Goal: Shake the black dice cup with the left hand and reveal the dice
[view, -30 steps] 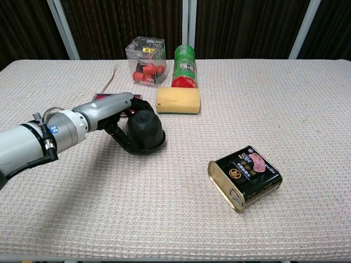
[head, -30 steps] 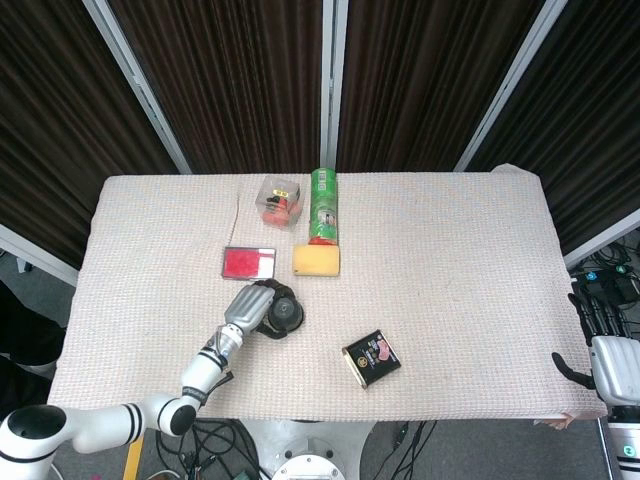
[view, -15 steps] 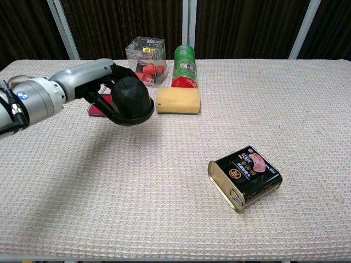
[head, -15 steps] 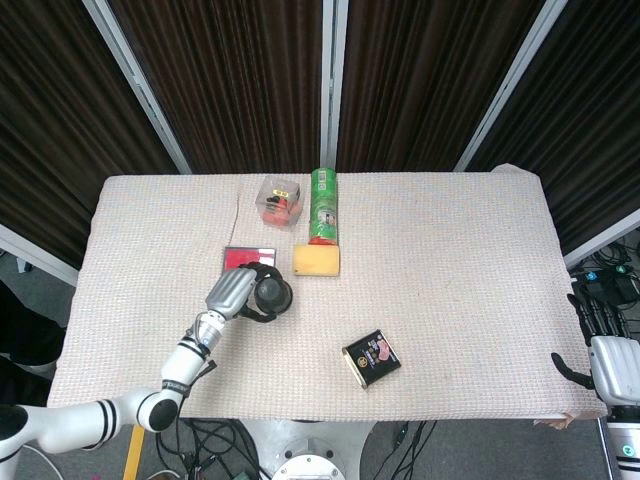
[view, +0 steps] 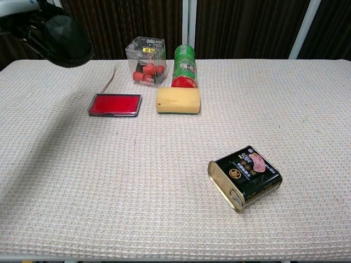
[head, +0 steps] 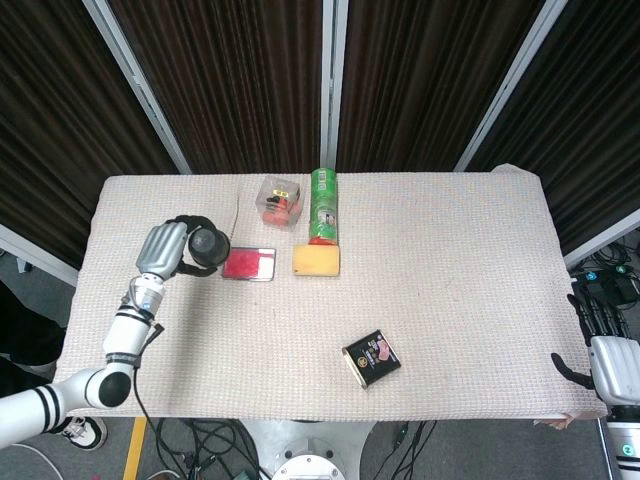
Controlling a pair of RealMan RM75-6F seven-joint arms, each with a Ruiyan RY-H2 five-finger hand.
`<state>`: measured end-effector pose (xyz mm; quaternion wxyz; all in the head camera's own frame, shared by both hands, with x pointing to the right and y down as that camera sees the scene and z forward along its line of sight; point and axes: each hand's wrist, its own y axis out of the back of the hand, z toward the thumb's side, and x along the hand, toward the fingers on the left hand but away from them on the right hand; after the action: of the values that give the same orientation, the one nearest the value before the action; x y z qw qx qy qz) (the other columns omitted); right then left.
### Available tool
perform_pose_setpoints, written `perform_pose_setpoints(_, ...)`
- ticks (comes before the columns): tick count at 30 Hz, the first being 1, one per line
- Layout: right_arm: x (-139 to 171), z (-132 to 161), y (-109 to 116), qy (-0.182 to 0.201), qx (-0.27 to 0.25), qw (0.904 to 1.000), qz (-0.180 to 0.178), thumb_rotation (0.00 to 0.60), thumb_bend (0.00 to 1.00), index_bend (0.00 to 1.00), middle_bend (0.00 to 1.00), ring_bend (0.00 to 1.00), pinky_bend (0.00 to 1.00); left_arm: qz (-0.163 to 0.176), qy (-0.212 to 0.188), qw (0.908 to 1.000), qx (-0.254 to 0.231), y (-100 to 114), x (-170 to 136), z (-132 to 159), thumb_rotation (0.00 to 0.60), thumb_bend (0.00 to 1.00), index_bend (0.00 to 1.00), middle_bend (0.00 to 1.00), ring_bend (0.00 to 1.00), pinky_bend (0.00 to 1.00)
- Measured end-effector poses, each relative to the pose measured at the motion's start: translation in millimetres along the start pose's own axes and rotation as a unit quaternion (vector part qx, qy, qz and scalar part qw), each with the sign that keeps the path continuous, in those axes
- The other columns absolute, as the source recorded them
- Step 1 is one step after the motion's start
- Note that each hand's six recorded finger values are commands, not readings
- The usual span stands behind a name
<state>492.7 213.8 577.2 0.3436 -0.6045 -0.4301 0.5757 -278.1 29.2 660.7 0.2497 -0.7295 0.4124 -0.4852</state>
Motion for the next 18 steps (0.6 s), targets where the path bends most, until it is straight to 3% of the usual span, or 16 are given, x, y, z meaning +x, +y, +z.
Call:
perform_pose_setpoints(3,0.5,1.2,2.4,0.002,0.000,1.0000,-0.005,0.600,0.17,0.00,0.00,0.00,0.00,0.019,-0.016,0.9996,0.013,26.0,-0.1,12.2,0.600,0.22,0.48,0.48,0.25,0.28)
perform_pose_setpoints(7,0.9,-0.5,3.4,0.000,0.000,1.0000,-0.007,0.600,0.17,0.00,0.00,0.00,0.00,0.065,-0.060,0.9961,0.001,60.7,-7.8,50.3,0.600,0.23,0.48,0.50,0.27,0.29)
perform_pose_setpoints(11,0.8,-1.8,1.2,-0.001,-0.002,1.0000,-0.002,0.600,0.17,0.00,0.00,0.00,0.00,0.101,-0.068,0.9925,-0.011,73.3,-16.9,60.1,0.600,0.23,0.49,0.52,0.28,0.31)
perform_pose_setpoints(14,1.3,-1.5,2.9,0.000,-0.002,1.0000,-0.006,0.600,0.17,0.00,0.00,0.00,0.00,0.075,-0.040,0.9963,-0.010,55.3,-15.2,44.8,0.600,0.24,0.50,0.52,0.28,0.31)
perform_pose_setpoints(18,0.4,-2.6,2.5,-0.004,0.000,1.0000,-0.005,0.600,0.17,0.00,0.00,0.00,0.00,-0.022,-0.006,0.9997,-0.001,5.0,-11.1,22.3,0.600,0.24,0.50,0.52,0.28,0.30)
